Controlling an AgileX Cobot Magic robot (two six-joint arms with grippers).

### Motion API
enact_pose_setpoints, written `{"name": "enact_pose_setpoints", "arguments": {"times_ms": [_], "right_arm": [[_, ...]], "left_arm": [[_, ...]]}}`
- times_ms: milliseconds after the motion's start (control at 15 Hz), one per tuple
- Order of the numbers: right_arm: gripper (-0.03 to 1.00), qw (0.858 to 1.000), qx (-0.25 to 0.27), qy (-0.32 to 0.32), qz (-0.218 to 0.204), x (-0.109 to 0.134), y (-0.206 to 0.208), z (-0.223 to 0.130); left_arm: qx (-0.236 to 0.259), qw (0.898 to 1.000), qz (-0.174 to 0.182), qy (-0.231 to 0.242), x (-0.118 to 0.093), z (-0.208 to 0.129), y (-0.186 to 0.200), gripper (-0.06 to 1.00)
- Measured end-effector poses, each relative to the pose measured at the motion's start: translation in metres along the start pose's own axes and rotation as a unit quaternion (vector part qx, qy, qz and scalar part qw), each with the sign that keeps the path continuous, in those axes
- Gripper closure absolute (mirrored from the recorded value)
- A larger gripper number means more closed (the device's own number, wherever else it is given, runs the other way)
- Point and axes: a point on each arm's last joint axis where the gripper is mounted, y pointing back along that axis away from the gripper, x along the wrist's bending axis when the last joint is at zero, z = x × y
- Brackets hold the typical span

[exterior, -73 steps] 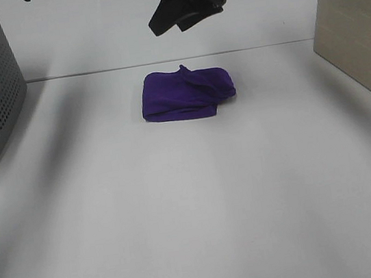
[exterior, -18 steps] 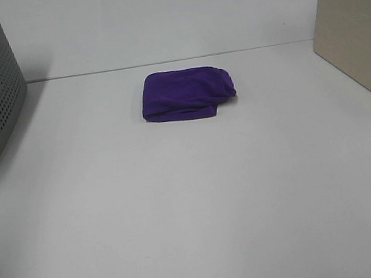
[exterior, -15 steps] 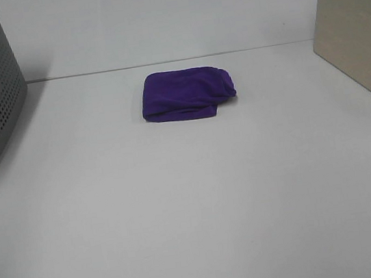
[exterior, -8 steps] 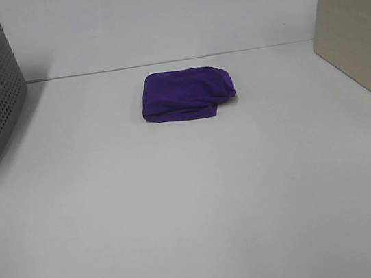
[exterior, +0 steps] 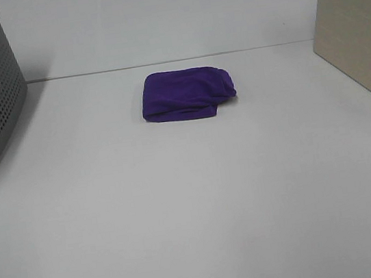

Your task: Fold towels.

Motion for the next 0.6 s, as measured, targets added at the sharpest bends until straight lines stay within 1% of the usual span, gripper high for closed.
{"name": "enact_pose_setpoints", "arguments": {"times_ms": [600], "right_arm": [[0.01, 1.000, -0.003, -0.003, 0.000, 0.0000, 0.0000, 0.0005]], "left_arm": [[0.000, 1.000, 0.000, 0.000, 0.0000, 0.0000, 0.0000, 0.19]]}}
